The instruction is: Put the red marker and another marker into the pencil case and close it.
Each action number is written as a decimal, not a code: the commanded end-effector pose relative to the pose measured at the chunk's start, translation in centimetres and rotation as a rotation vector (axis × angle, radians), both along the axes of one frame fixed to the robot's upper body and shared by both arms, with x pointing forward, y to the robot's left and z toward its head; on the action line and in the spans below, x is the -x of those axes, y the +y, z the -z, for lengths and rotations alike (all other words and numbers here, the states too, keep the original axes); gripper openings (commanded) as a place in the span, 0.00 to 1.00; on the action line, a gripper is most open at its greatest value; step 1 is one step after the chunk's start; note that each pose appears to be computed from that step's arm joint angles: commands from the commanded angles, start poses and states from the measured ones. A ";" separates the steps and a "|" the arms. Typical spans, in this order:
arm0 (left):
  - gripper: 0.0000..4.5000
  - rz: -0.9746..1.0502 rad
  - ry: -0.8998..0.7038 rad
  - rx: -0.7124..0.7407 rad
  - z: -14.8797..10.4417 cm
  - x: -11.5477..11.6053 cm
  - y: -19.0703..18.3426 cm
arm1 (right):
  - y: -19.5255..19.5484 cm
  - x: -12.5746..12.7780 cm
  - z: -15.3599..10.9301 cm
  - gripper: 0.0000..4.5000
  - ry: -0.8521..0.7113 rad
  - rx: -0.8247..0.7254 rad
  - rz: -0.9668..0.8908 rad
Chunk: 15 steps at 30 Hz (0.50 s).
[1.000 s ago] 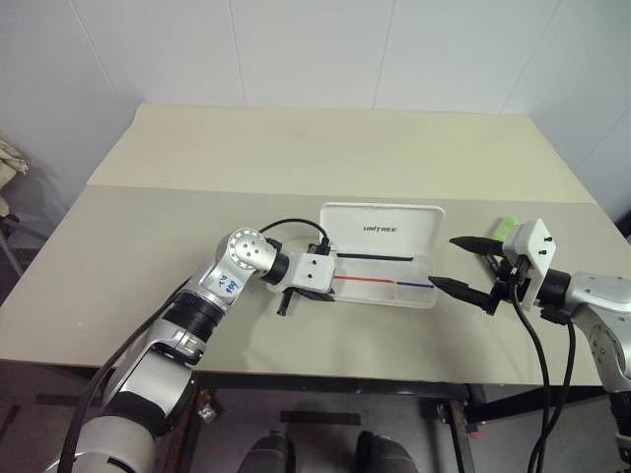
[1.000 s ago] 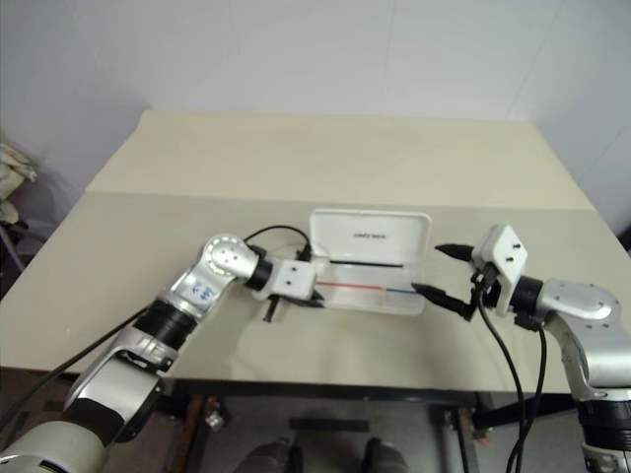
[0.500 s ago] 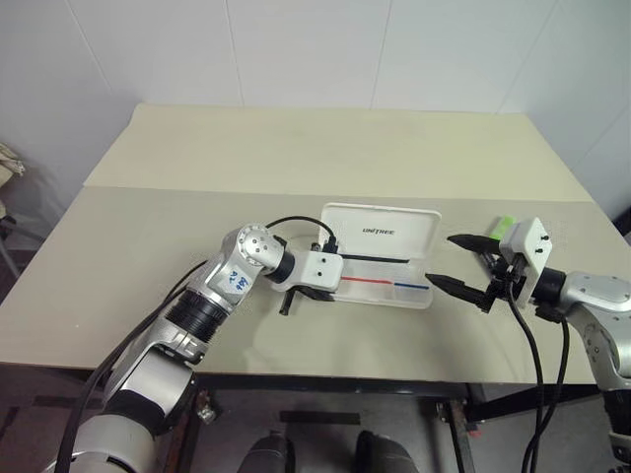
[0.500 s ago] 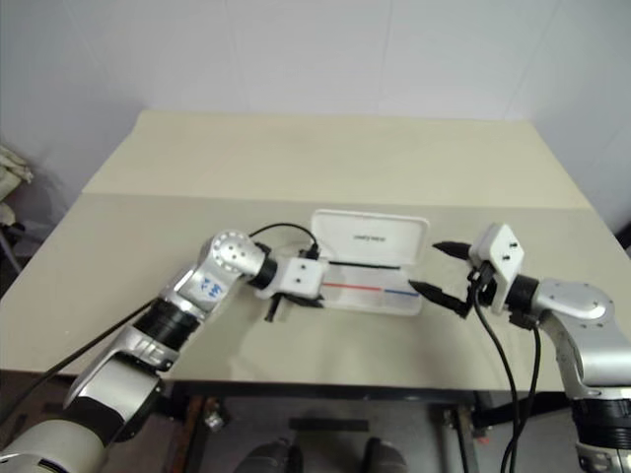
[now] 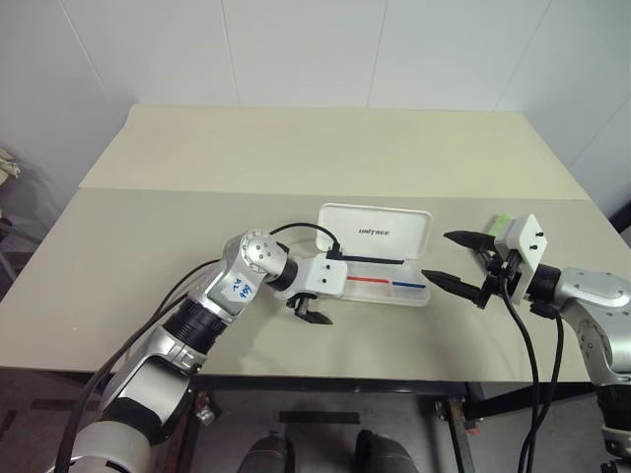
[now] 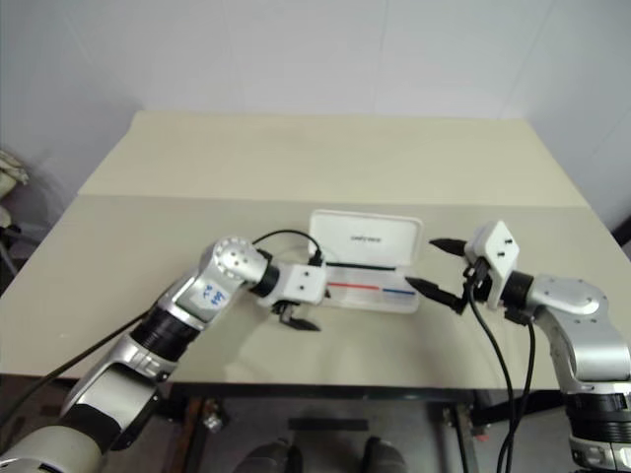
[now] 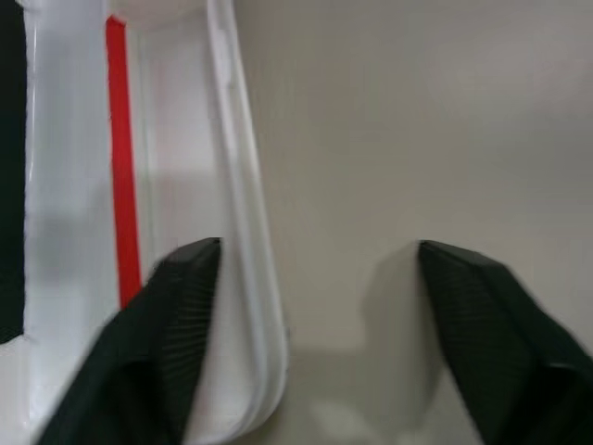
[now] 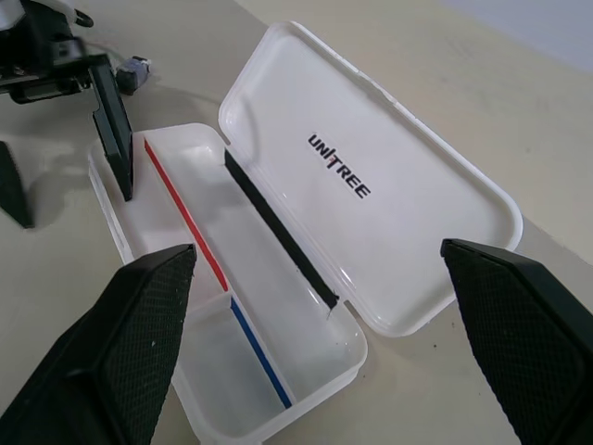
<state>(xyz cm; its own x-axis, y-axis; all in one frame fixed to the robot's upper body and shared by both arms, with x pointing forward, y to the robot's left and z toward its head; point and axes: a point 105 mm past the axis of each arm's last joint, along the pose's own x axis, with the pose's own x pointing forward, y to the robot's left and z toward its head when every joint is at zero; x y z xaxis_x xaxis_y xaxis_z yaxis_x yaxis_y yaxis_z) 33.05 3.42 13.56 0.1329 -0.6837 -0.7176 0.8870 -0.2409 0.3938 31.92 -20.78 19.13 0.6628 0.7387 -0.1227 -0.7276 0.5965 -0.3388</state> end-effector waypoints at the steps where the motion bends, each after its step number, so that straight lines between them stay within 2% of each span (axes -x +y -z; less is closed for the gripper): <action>1: 1.00 0.031 -0.018 0.041 -1.2 1.1 -0.4 | 0.1 0.0 -1.0 1.00 -0.044 -0.006 -0.008; 8: 1.00 0.019 0.005 0.110 -1.4 3.3 -0.2 | -0.1 -0.2 -0.6 1.00 -0.034 -0.005 0.008; 15: 1.00 0.008 0.008 0.296 -3.9 4.7 0.2 | -1.3 -0.9 -1.0 1.00 -0.055 -0.057 0.099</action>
